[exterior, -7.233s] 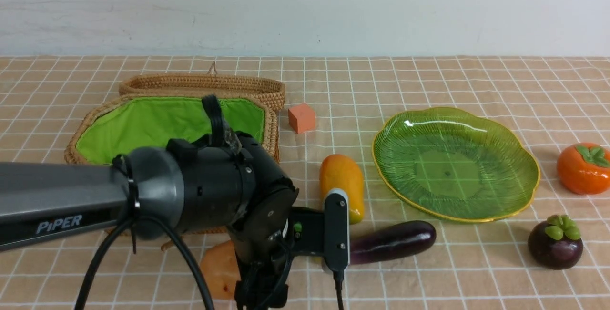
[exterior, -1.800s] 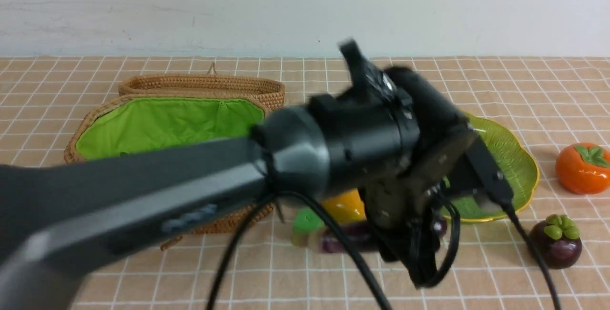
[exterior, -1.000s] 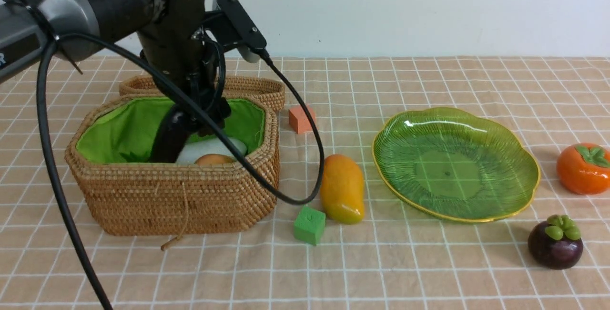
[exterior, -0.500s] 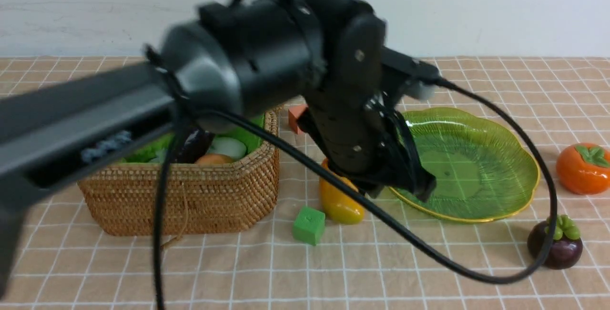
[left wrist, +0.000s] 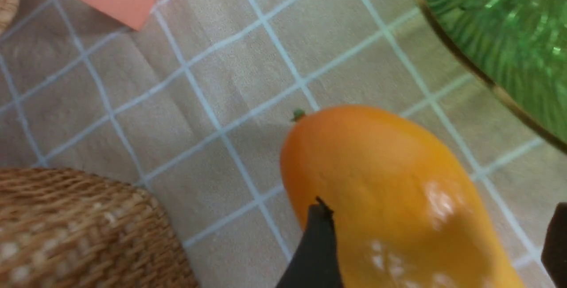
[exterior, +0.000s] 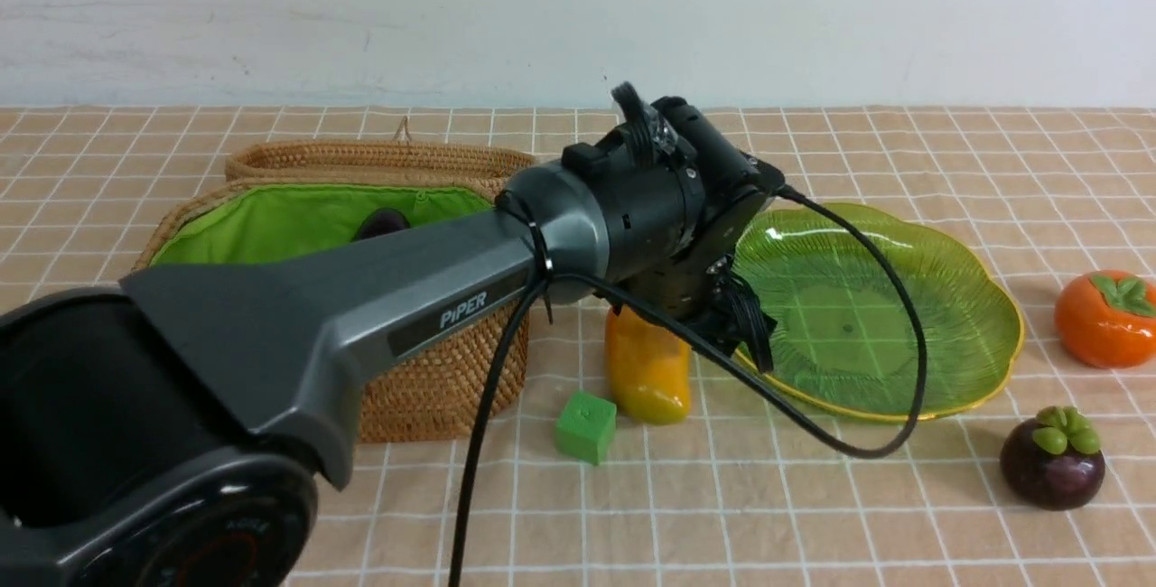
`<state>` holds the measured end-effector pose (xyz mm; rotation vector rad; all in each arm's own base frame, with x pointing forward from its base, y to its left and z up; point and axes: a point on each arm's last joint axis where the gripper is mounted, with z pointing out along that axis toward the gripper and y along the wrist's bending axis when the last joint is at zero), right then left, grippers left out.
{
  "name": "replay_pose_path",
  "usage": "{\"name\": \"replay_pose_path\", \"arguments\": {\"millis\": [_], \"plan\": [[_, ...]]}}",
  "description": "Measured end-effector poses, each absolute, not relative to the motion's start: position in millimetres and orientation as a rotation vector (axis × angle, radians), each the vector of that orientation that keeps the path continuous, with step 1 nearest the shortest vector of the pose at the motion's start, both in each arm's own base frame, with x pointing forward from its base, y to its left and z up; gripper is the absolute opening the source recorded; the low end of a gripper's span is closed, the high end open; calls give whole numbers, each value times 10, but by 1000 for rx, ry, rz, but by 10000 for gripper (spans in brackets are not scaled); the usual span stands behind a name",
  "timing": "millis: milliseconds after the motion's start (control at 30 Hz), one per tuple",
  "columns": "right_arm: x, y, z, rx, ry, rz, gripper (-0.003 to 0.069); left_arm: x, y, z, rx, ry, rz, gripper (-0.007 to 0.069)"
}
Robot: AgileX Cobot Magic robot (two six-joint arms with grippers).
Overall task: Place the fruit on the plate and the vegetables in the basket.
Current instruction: Grab the mango with your left arm and place it on the right plate
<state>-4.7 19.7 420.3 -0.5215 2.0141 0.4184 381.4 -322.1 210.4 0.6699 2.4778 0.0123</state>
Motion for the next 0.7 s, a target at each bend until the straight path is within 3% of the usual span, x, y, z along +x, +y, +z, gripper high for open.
{"name": "replay_pose_path", "arguments": {"millis": [200, 467, 567, 633, 700], "plan": [[-52, 206, 4205, -525, 2013, 432, 228, 3977, -3107, 1787, 627, 2546, 35, 560], [-53, 206, 4208, -525, 2012, 432, 231, 3944, -3140, 1878, 603, 2580, 22, 541], [-53, 205, 4208, -524, 2012, 431, 231, 3869, -3258, 2184, 607, 2517, -32, 541], [-48, 195, 4206, -521, 2013, 416, 231, 3772, -3431, 2636, 632, 2369, -145, 541], [-40, 181, 4203, -516, 2015, 396, 231, 3707, -3563, 2891, 663, 2242, -240, 541]]}}
